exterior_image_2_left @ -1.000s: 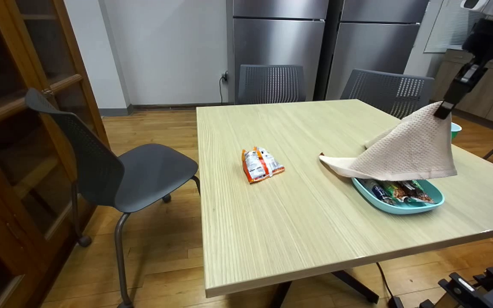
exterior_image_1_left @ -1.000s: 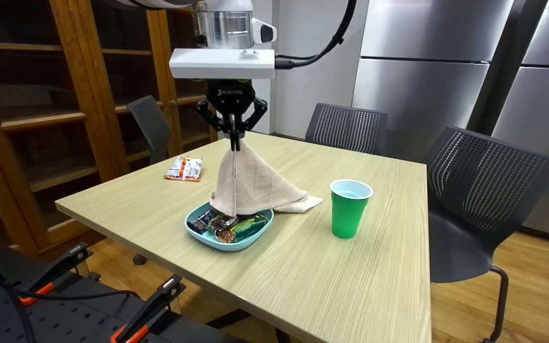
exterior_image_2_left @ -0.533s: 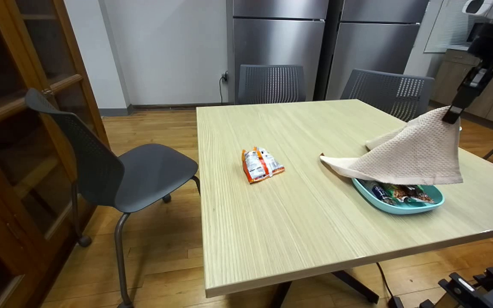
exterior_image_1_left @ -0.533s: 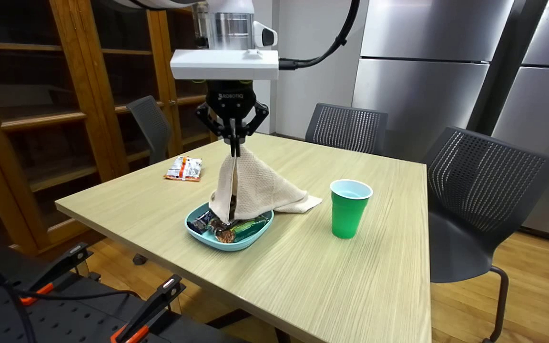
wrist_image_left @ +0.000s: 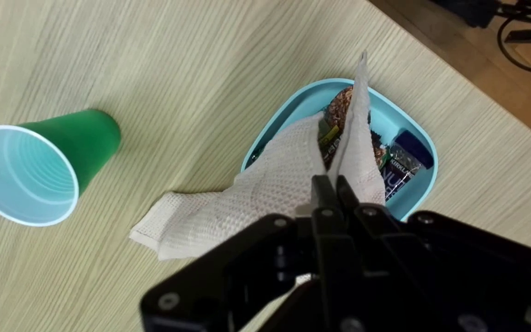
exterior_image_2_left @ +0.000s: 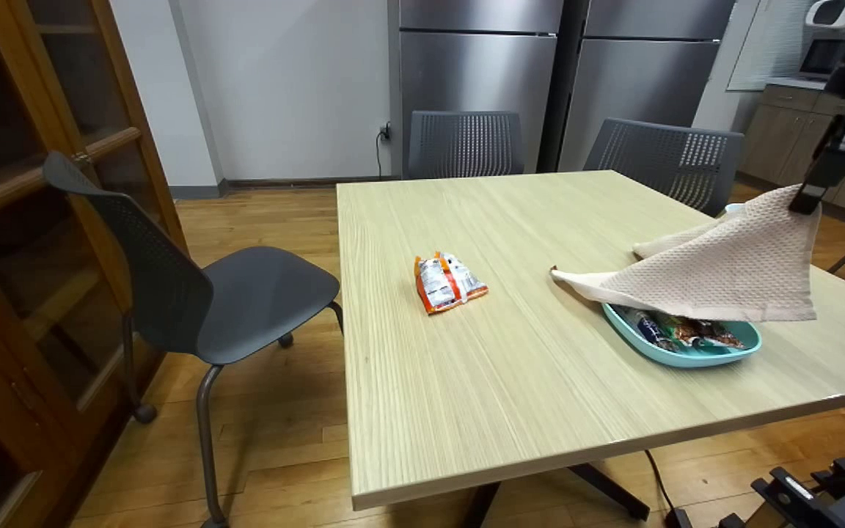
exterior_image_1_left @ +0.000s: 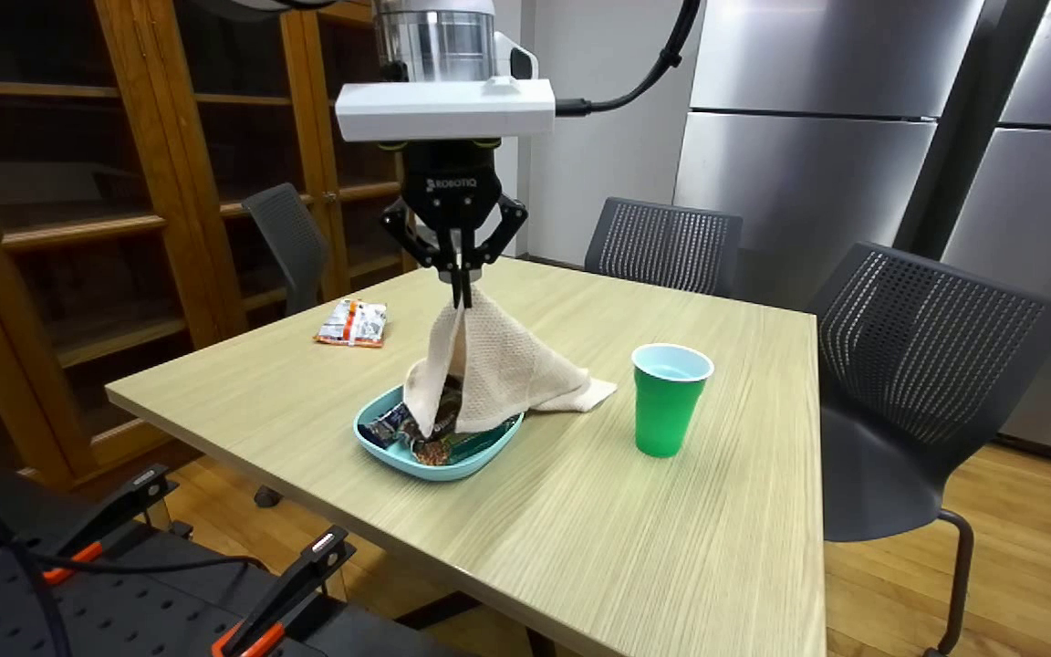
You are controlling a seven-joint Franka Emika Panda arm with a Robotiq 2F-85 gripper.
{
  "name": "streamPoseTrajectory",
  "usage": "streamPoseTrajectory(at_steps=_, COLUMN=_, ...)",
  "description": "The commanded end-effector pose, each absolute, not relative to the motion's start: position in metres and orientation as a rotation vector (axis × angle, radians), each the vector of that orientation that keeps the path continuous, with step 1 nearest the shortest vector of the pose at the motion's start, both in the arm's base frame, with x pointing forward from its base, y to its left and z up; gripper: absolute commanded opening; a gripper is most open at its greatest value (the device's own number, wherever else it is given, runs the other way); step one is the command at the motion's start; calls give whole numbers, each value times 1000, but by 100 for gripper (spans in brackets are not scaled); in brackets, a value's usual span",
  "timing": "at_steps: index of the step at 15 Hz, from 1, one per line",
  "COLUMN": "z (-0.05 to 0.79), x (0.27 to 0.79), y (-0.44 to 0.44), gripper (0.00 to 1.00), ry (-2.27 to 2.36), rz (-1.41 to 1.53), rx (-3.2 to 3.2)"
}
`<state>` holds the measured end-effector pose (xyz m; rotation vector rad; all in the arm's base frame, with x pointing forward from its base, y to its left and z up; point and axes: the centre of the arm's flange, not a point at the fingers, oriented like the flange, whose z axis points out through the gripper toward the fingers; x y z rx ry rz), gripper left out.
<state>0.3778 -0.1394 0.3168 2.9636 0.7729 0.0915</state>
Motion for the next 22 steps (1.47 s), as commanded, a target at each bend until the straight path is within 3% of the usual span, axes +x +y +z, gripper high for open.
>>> streamPoseTrajectory(at_steps=1, z=322, x=366, y=-139, gripper=1, ry=763, rz=27, rx=2939)
streamPoseTrajectory(at_steps=16, z=269, x=380, y=-123, gripper=1, ry=776, rz=-331, rx=2852)
streamPoseTrajectory(at_steps=17, z=265, x=383, y=-122, gripper=28, ry=762, rz=-332, rx=2855)
streamPoseTrajectory(at_steps=18, z=263, x=385, y=-121, gripper=29, ry=752, rz=-334, rx=2860)
streamPoseTrajectory(at_steps=22, z=264, x=396, y=-124, gripper=57, ry=695, rz=-297, rx=2880)
